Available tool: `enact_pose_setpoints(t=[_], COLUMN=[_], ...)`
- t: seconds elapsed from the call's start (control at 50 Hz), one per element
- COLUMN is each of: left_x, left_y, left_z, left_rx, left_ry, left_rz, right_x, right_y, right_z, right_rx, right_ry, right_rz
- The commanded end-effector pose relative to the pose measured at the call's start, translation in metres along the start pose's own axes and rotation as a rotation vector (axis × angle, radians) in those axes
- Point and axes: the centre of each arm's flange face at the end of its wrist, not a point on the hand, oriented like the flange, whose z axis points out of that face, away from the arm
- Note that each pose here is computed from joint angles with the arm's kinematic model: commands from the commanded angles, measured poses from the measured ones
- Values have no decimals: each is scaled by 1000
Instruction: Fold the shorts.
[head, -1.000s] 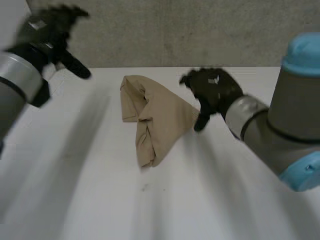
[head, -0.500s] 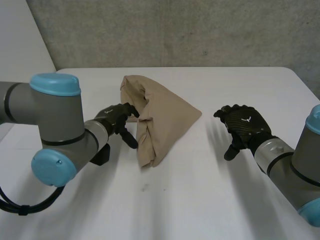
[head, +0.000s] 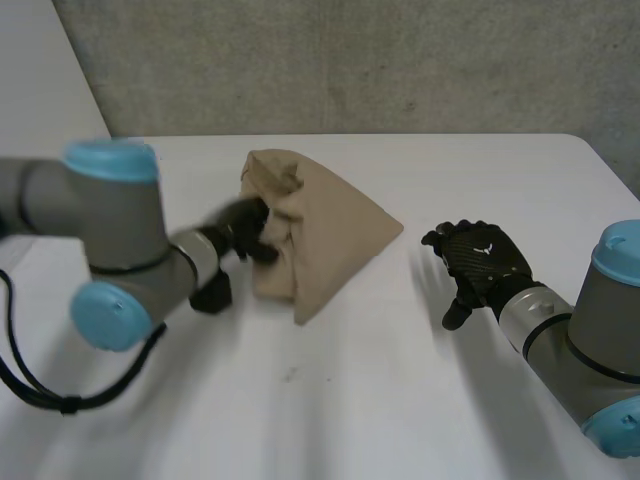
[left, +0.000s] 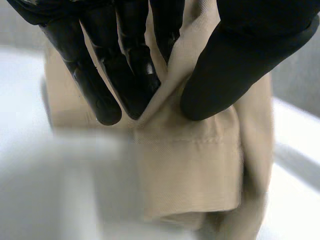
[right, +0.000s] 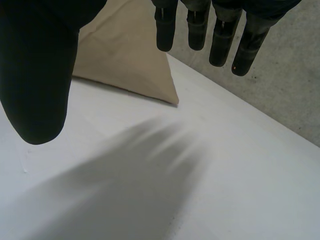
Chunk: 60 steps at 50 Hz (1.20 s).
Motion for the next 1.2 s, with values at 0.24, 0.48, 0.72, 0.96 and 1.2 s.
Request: enact_pose_setpoints(t=[0.24,0.48,0.72,0.96,1.2], left_x=[146,164,128,146,170], left_y=[-230,-186,-100,-132,-189], left_z=[-218,-180,-96,-147,-239], left_rx=[1273,1185,709,853,1232], left_ry=[24,67,46,67,94], left_rz=[604,702,806,766,665], right_x=[2,5,5,5,5], right_y=[-2,-6,-6,-6,-5], right_z=[-2,-3,-3,-3,-3], right_rx=[6,18,18,18,15], right_ry=[11,20,20,19,19], right_rz=[0,-1,-1,-2,-1])
